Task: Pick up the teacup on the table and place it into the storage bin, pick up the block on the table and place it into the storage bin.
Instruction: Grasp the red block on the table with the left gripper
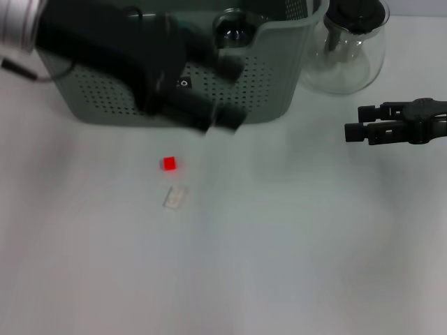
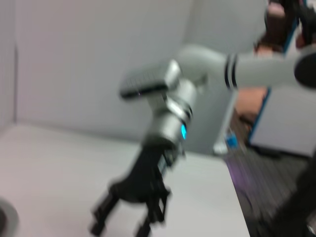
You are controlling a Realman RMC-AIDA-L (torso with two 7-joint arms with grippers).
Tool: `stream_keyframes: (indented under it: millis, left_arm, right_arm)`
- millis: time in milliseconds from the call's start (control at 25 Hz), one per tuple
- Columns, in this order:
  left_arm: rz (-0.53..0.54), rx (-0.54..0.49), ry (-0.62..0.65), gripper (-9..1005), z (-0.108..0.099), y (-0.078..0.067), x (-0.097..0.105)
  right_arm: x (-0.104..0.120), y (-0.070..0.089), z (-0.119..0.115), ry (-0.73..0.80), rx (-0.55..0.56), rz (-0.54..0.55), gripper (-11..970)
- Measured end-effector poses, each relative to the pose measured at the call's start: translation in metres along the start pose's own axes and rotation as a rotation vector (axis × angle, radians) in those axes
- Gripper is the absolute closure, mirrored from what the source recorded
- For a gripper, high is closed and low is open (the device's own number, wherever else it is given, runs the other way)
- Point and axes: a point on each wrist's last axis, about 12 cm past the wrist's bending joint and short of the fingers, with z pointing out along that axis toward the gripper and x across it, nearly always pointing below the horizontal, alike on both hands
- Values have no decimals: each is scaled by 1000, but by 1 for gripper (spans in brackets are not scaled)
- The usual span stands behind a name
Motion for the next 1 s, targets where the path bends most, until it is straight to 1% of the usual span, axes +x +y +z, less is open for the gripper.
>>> stream_keyframes:
  millis: [80,200,280,360,520,640,840,1000]
  left_arm:
    - [-21,-2,88,290,6,-3,9]
    - [-54,-20,216,289,15,-1,22]
    - [-65,-44,290,289,20,2,32]
    - [-67,-94,344,289,25,10,41]
    - [-60,-186,422,289,37,27,56]
    - [-46,-247,498,288,52,38,69]
    - [-19,-334,564,288,68,50,80]
    - [-27,-384,598,289,74,58,86]
  right_arm:
    - [0,0,0,0,0,0,18]
    - [0,0,0,0,0,0,18]
    - [0,0,0,0,-1,0,18]
    - [0,0,1,0,-1,0,18]
    - [1,1,2,-1,-4,3,18]
    - [1,1,3,-1,-6,4,18]
    - [1,1,3,-1,-6,5,17]
    - [0,1,3,-2,-3,5,17]
